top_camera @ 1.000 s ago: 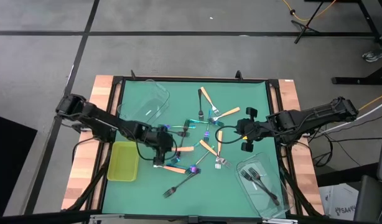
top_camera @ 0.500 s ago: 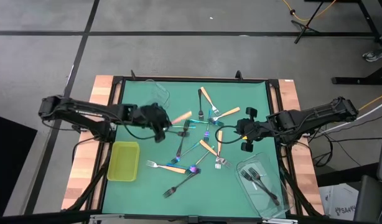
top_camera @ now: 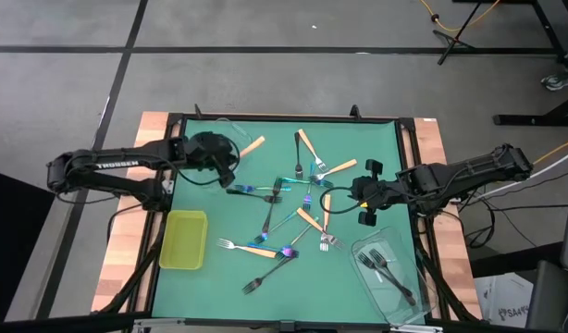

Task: Sort silverware by color (type)
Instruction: Put the orange fork in the top transparent bin

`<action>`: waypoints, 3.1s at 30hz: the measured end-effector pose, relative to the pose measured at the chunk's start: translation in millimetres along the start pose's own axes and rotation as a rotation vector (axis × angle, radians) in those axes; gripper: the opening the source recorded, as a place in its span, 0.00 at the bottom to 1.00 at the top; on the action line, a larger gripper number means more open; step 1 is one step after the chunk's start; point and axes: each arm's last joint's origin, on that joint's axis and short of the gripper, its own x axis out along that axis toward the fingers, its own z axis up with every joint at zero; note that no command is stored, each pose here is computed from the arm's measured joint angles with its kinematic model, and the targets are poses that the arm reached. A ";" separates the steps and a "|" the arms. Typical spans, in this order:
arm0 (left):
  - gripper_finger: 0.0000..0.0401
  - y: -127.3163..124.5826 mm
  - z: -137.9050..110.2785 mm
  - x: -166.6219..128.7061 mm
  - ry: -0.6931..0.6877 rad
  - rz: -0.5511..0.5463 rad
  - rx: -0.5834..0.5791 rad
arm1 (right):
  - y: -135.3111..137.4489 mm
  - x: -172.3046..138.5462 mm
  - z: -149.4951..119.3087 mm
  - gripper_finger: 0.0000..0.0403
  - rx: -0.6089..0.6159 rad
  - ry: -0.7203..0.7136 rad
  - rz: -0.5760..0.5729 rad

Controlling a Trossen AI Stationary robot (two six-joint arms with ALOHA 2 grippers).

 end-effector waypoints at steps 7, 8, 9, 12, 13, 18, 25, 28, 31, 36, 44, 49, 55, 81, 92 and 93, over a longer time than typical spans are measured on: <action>0.06 21.9 -10.6 2.0 0.134 0.116 -0.010 | 0.0 0.1 0.0 0.21 0.000 0.000 0.000; 0.06 24.6 -12.4 1.9 0.155 0.128 -0.015 | 0.0 0.0 0.0 0.21 0.000 0.000 0.000; 0.06 27.1 -14.0 1.7 0.174 0.138 -0.021 | 0.0 0.1 0.0 0.21 0.000 0.000 0.000; 0.06 33.1 -18.5 1.1 0.226 0.166 -0.028 | 0.0 0.0 0.0 0.21 0.000 0.000 0.000; 0.06 34.9 -19.9 0.8 0.243 0.174 -0.023 | 0.0 0.0 0.0 0.21 0.000 0.000 0.000; 0.06 40.8 -24.3 2.1 0.270 0.213 -0.033 | 0.0 0.0 0.0 0.21 0.000 0.000 0.000; 0.06 45.7 -45.8 17.7 0.310 0.228 -0.053 | 0.0 0.1 0.0 0.21 0.000 0.000 0.000; 0.06 47.4 -52.1 24.1 0.290 0.229 -0.065 | 0.0 0.0 0.0 0.21 0.000 0.000 0.000; 0.06 49.5 -58.0 28.3 0.288 0.233 -0.057 | 0.0 0.0 0.0 0.21 0.000 0.000 0.000; 0.06 52.9 -68.9 33.7 0.299 0.246 -0.070 | -0.1 0.0 0.0 0.21 0.000 0.000 -0.001; 0.06 55.3 -87.6 42.9 0.302 0.256 -0.083 | 0.0 0.0 0.0 0.21 0.000 -0.001 -0.002; 0.06 56.9 -95.9 47.9 0.279 0.262 -0.095 | -0.1 0.0 0.0 0.21 0.000 -0.001 -0.003; 0.06 57.8 -101.8 51.0 0.262 0.268 -0.105 | -0.1 0.0 0.1 0.21 0.000 -0.001 -0.004; 0.13 57.7 -102.1 51.0 0.263 0.267 -0.107 | -0.2 0.0 0.1 0.21 0.000 -0.001 -0.004; 0.19 57.7 -102.1 51.0 0.263 0.268 -0.107 | -0.2 0.1 0.0 0.21 0.000 -0.001 -0.004; 0.19 57.8 -101.9 51.0 0.261 0.269 -0.108 | -0.1 0.0 0.0 0.21 0.000 -0.001 -0.004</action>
